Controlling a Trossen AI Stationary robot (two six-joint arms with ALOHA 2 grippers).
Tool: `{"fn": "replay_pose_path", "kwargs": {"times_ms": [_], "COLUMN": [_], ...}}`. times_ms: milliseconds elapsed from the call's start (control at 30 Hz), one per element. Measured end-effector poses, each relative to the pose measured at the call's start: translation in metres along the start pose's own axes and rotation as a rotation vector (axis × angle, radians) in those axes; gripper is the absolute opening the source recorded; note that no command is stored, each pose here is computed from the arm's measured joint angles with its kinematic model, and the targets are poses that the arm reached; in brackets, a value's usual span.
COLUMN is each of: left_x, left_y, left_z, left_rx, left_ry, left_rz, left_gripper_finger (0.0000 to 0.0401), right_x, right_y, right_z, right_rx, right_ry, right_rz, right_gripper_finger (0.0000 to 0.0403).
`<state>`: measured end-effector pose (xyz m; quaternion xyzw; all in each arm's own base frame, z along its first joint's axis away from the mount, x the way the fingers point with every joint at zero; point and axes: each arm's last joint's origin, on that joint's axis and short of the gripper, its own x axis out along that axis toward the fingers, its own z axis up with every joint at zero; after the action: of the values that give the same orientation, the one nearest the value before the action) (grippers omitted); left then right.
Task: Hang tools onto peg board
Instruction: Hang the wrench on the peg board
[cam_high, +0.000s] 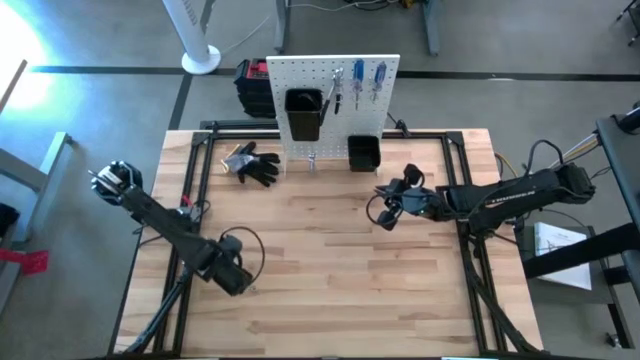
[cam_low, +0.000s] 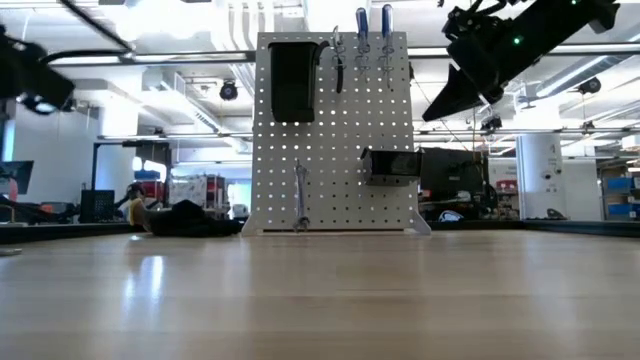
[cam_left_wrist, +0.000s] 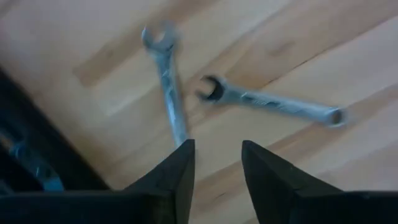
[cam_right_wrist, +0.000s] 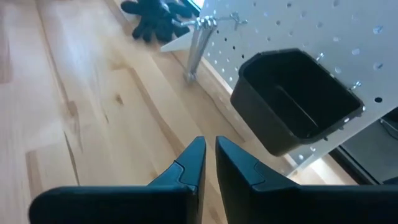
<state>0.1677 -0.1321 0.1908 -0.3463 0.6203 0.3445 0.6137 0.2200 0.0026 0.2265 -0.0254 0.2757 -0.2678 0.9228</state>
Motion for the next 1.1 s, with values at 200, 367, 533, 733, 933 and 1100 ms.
{"fn": "replay_pose_path", "kwargs": {"times_ms": [200,367,533,733,933,1100], "left_x": [0.017,0.027,0.045,0.064,0.066,0.064], "left_y": [-0.004,-0.004,0.002,0.013,0.013,0.011], "left_z": [-0.013,-0.017,-0.015,-0.014,-0.011,-0.008], "left_rx": [0.003,0.018,0.020,0.023,0.160,0.188], "left_ry": [0.080,0.083,0.090,0.131,0.124,0.103], "left_rz": [0.096,0.145,0.113,0.065,0.051,0.046], "left_gripper_finger": [0.0140,0.0143,0.0144,0.0138,0.0056,0.0011], "right_x": [0.001,0.001,0.001,0.001,0.001,0.001], "right_y": [0.002,0.002,0.002,0.002,0.002,0.002], "right_z": [0.003,0.004,0.004,0.004,0.005,0.005], "right_rx": [0.001,0.004,0.006,0.012,0.016,0.033], "right_ry": [-0.031,-0.037,-0.040,-0.041,-0.045,-0.051], "right_rz": [0.006,0.006,0.008,0.011,0.011,0.013], "right_gripper_finger": [0.0040,0.0047,0.0051,0.0043,0.0039,0.0042]}}
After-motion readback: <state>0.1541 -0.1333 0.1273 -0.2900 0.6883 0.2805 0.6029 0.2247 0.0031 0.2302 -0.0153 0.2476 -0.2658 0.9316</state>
